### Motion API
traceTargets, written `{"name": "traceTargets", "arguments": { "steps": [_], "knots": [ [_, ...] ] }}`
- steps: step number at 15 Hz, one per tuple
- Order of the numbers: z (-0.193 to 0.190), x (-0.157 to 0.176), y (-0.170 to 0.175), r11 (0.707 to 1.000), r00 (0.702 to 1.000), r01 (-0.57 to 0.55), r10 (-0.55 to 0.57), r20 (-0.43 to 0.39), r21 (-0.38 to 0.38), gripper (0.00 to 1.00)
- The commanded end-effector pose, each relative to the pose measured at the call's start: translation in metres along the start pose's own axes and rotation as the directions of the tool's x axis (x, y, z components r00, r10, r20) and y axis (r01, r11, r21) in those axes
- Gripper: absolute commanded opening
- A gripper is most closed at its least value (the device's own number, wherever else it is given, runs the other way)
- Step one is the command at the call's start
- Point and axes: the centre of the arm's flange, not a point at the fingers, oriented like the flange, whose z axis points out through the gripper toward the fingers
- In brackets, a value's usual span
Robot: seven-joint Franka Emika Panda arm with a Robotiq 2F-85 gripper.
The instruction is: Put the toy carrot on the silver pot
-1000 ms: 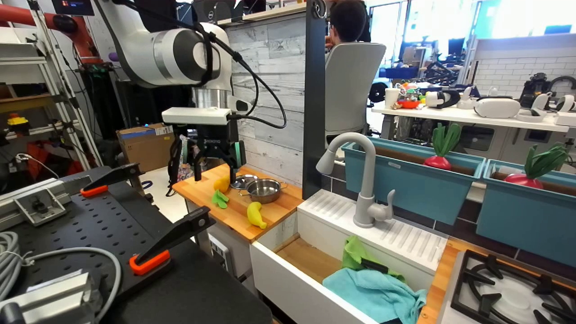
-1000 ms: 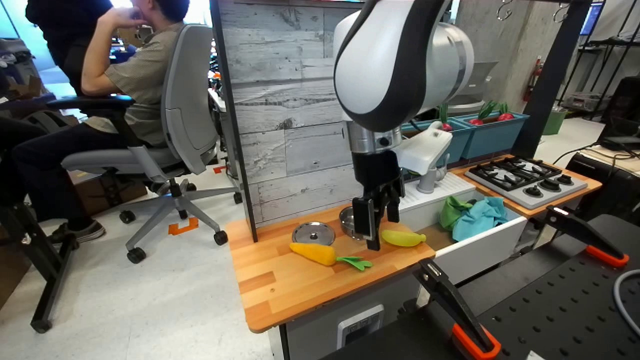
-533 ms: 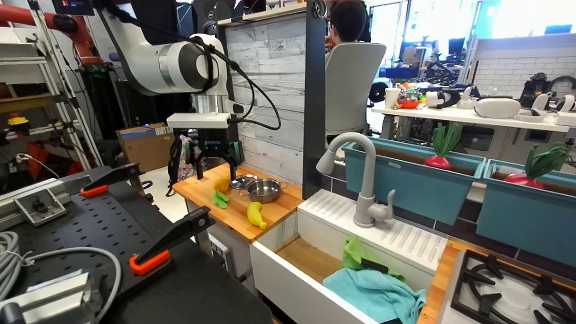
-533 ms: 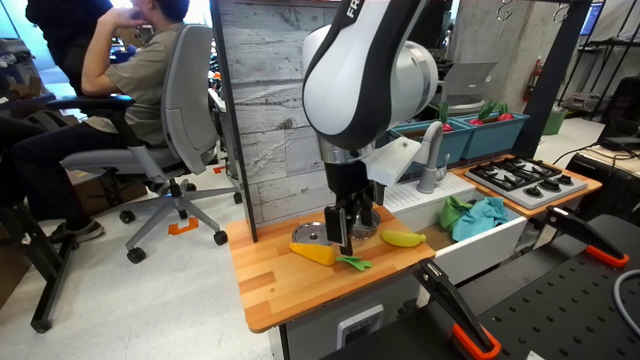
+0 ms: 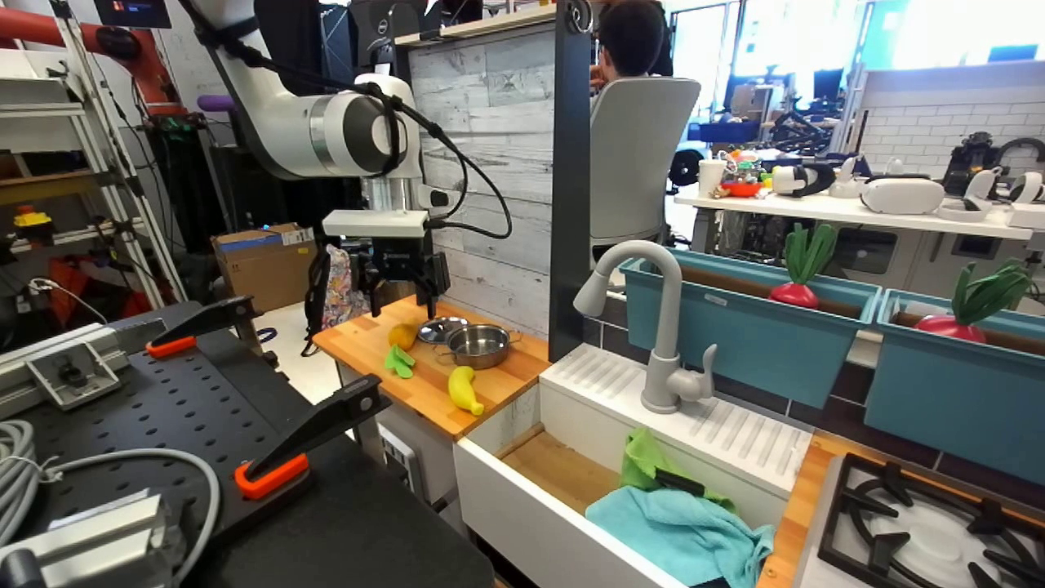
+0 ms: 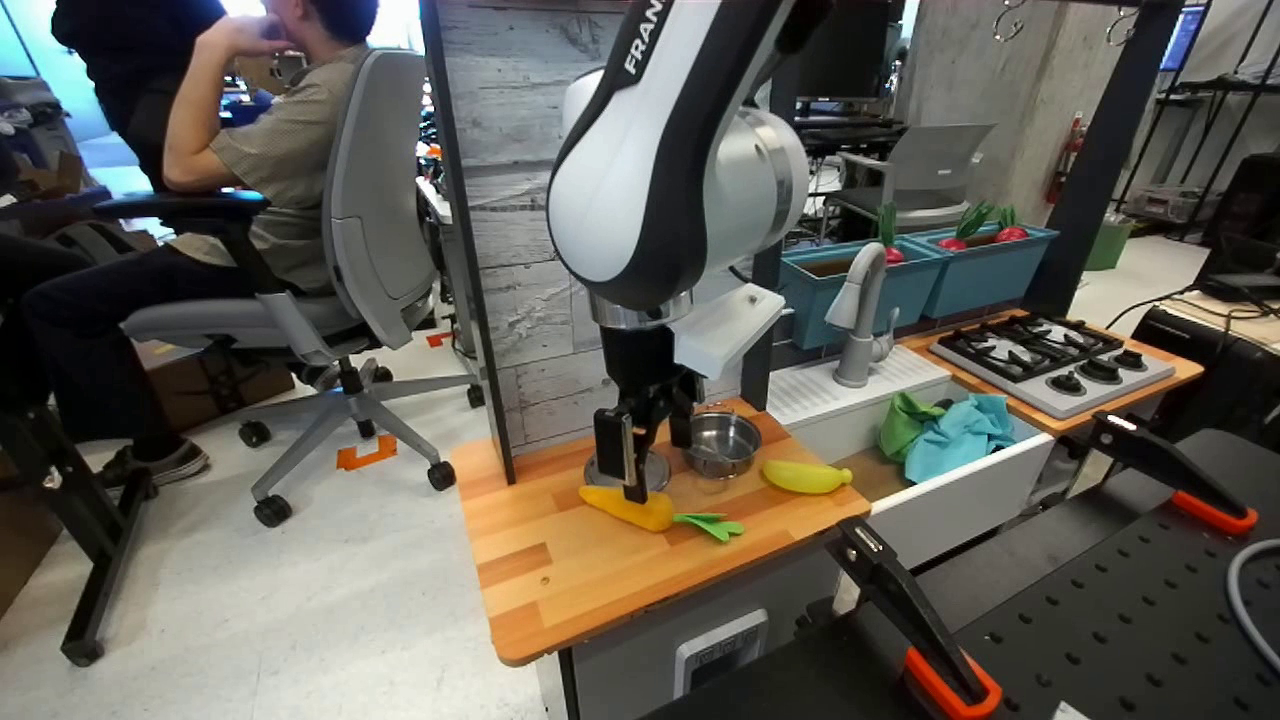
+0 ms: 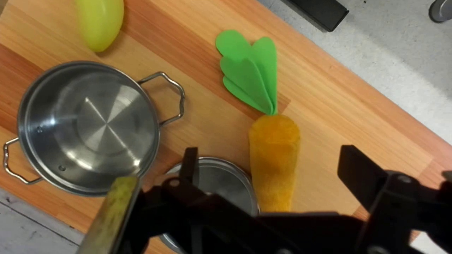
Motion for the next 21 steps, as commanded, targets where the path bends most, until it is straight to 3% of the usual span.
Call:
{"name": "traceTargets", "arguments": {
  "steps": [1,2,3,5,9,13,18,21],
  "knots": [
    [0.021,0.019,-0.001,1.0,1.0,-0.017,0.017,0.014,-0.003,1.0],
    [0.026,0.019,-0.002,1.0,1.0,-0.017,0.017,0.019,-0.007,1.0],
    [0.03,0.02,-0.002,1.0,1.0,-0.016,0.017,0.022,-0.009,0.75],
    [0.037,0.021,-0.004,1.0,1.0,-0.015,0.015,0.025,-0.011,0.66],
    [0.044,0.023,-0.005,1.0,0.999,-0.018,0.019,0.032,-0.009,0.34],
    [0.023,0.01,-0.01,1.0,0.999,-0.026,0.026,0.033,-0.011,0.04],
    [-0.029,-0.017,-0.014,0.999,1.0,-0.028,0.028,-0.003,-0.026,0.03],
    [-0.064,-0.025,0.004,0.997,0.998,-0.062,0.061,-0.023,-0.043,0.03]
  ]
}}
